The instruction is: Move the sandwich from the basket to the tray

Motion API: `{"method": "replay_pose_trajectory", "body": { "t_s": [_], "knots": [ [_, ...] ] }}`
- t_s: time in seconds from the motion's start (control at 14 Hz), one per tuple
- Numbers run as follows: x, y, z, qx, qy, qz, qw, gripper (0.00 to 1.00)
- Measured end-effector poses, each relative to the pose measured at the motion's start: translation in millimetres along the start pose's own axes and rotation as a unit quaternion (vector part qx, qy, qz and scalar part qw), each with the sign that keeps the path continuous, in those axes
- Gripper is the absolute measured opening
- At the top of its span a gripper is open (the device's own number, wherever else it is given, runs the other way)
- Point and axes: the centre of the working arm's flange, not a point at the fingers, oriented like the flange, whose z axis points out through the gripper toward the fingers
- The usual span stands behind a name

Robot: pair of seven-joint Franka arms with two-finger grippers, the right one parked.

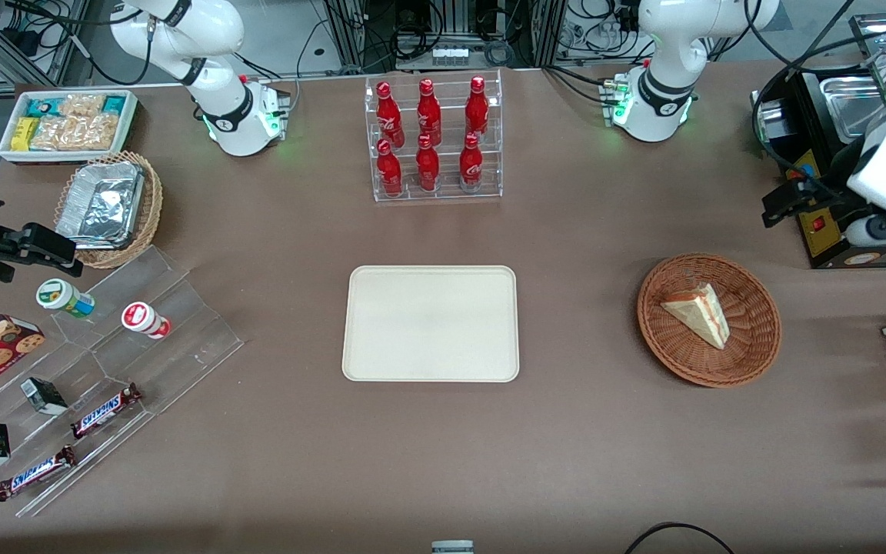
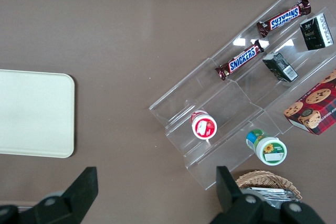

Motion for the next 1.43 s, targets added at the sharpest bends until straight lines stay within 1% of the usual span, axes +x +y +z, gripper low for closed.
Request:
{"method": "replay_pose_trajectory", "body": {
  "t_s": [0.14, 0.29, 0.43, 0.57, 0.71, 1.0, 1.21, 1.43],
  "knots": [
    [12.3, -4.8, 20.7, 0.002, -0.017, -0.014, 0.9998, 1.00],
    [26.1, -11.7, 38.2, 0.005, -0.022, -0.063, 0.9978, 1.00],
    [37.3, -17.5, 57.8, 0.011, -0.019, -0.100, 0.9947, 1.00],
    [44.2, -21.0, 83.5, 0.017, -0.010, -0.138, 0.9902, 1.00],
    [48.0, -26.2, 113.9, 0.017, -0.003, -0.178, 0.9840, 1.00],
    [53.7, -31.3, 183.1, 0.011, 0.008, -0.250, 0.9683, 1.00],
    [57.0, -34.2, 228.2, 0.010, 0.004, -0.276, 0.9611, 1.00],
    [66.1, -44.5, 260.3, 0.007, 0.005, -0.317, 0.9484, 0.98]
  ]
}}
